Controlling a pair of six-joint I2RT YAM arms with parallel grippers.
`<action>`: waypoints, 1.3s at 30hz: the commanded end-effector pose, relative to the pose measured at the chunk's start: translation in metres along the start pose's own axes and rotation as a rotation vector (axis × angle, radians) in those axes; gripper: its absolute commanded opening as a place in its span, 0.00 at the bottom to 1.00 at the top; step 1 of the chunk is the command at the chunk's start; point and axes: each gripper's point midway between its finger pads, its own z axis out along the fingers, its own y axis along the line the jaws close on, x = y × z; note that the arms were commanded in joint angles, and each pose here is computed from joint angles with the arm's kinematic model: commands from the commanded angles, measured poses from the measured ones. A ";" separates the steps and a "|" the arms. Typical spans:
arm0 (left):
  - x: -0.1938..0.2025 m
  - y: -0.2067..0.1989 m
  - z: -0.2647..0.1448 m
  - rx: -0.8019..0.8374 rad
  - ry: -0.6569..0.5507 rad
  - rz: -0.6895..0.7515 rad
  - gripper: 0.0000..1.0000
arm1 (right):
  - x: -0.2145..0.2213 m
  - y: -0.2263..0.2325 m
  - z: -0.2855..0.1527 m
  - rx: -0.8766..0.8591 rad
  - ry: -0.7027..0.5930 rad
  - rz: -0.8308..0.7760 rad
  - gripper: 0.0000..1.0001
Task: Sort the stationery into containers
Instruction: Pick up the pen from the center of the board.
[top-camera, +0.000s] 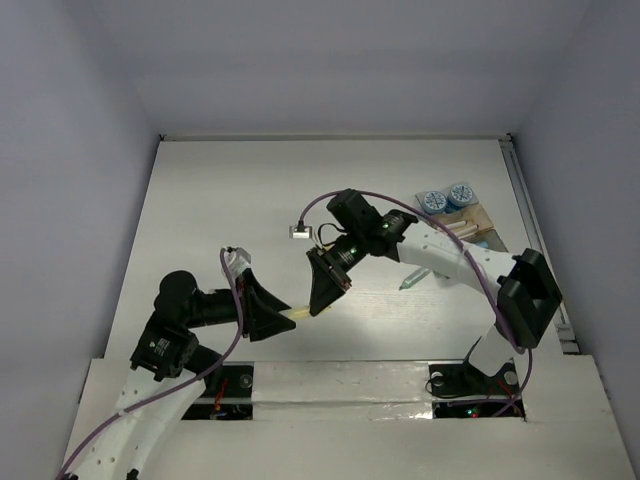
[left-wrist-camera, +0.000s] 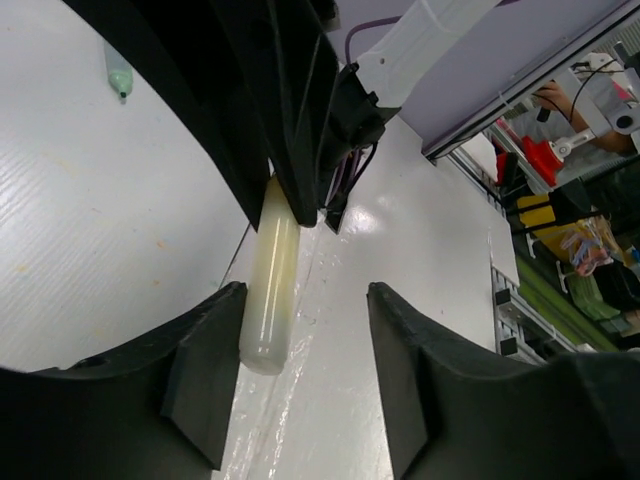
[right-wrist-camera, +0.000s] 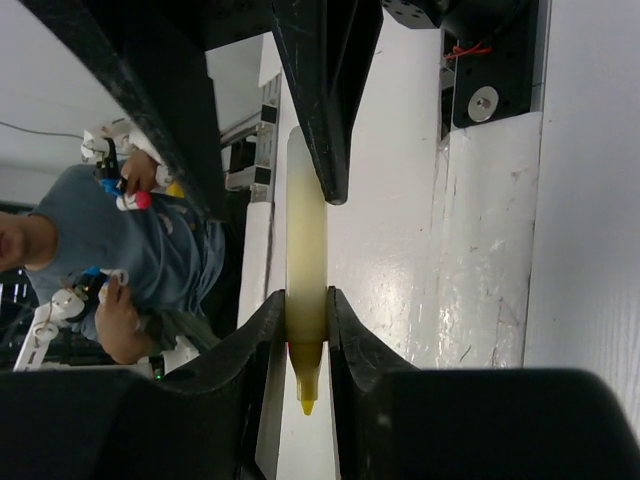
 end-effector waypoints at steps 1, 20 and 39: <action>0.005 -0.001 0.000 0.012 0.021 0.032 0.45 | -0.010 0.013 -0.001 -0.025 0.006 -0.069 0.00; 0.001 0.003 0.007 -0.011 0.054 0.044 0.00 | -0.017 -0.002 0.002 0.038 0.061 -0.078 0.00; -0.083 0.030 0.007 -0.178 -0.435 -0.074 0.00 | -0.107 0.053 -0.081 0.453 -0.663 -0.435 1.00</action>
